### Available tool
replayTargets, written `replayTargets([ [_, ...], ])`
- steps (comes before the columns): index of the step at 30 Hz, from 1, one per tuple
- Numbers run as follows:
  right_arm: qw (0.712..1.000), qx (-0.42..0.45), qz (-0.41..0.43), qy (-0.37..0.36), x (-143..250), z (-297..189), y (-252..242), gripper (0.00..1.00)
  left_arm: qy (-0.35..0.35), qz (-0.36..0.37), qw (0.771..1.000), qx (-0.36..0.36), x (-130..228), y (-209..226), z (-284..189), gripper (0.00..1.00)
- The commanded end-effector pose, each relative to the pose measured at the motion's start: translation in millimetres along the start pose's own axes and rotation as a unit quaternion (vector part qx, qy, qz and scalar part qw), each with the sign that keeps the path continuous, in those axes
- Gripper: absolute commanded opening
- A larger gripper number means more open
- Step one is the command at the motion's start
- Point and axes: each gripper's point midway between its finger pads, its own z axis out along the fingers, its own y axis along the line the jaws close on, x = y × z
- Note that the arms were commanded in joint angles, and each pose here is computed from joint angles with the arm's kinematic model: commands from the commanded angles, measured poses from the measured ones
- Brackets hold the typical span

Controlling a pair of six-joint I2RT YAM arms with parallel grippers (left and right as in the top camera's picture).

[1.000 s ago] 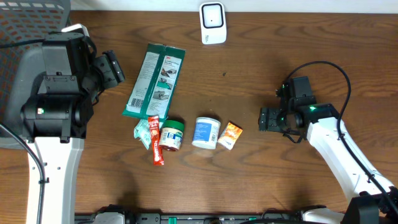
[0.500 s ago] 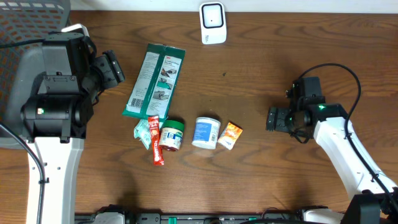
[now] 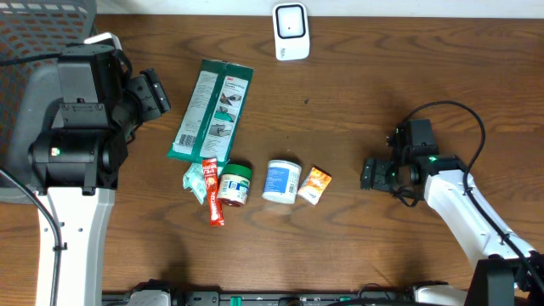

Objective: Scan the item barcode
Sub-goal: 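Lower the right gripper onto the orange packet and grasp it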

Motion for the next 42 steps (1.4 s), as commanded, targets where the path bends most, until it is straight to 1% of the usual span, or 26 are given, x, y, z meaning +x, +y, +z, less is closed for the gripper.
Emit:
replayTargets([
  [1, 0.998, -0.068, -0.014, 0.012, 6, 0, 28, 0.89, -0.013, 0.004, 1.0, -0.002, -7, 2, -6, 0.8],
  [3, 0.994, -0.111, -0.005, 0.012, 5, -2, 49, 0.84, -0.013, 0.004, 1.0, -0.002, -7, 2, -6, 0.8],
  [5, 0.992, -0.122, 0.008, 0.008, 5, -2, 64, 0.81, -0.013, 0.004, 1.0, -0.002, -7, 2, -6, 0.8],
  [6, 0.993, -0.12, 0.005, 0.007, 6, -2, 68, 0.81, -0.013, 0.004, 1.0, -0.002, -7, 2, -6, 0.81],
  [11, 0.998, -0.056, -0.008, -0.018, 15, 7, 82, 0.81, -0.013, 0.004, 1.0, -0.002, -7, 2, -6, 0.8],
  [16, 0.999, -0.035, -0.001, -0.04, 18, 11, 94, 0.81, -0.013, 0.004, 1.0, -0.002, -7, 2, -6, 0.8],
  [18, 0.999, -0.034, 0.005, -0.037, 21, 14, 99, 0.78, -0.013, 0.004, 1.0, -0.002, -7, 2, -6, 0.8],
  [22, 0.999, -0.032, 0.029, -0.025, 28, 22, 103, 0.76, -0.013, 0.004, 1.0, -0.002, -7, 2, -6, 0.8],
  [24, 0.999, -0.03, 0.042, -0.016, 32, 26, 104, 0.73, -0.013, 0.004, 1.0, -0.002, -7, 2, -6, 0.8],
  [28, 0.997, -0.049, 0.056, 0.006, 39, 28, 111, 0.69, -0.013, 0.004, 1.0, -0.002, -7, 2, -6, 0.8],
  [33, 0.995, -0.056, 0.079, 0.005, 36, 28, 113, 0.59, -0.013, 0.004, 1.0, -0.002, -7, 2, -6, 0.8],
  [38, 0.994, -0.071, 0.087, 0.005, 31, 27, 115, 0.58, -0.013, 0.004, 1.0, -0.002, -7, 2, -6, 0.8],
  [42, 0.996, -0.07, 0.046, 0.006, 29, 27, 109, 0.59, -0.013, 0.004, 1.0, -0.002, -7, 2, -6, 0.8],
])
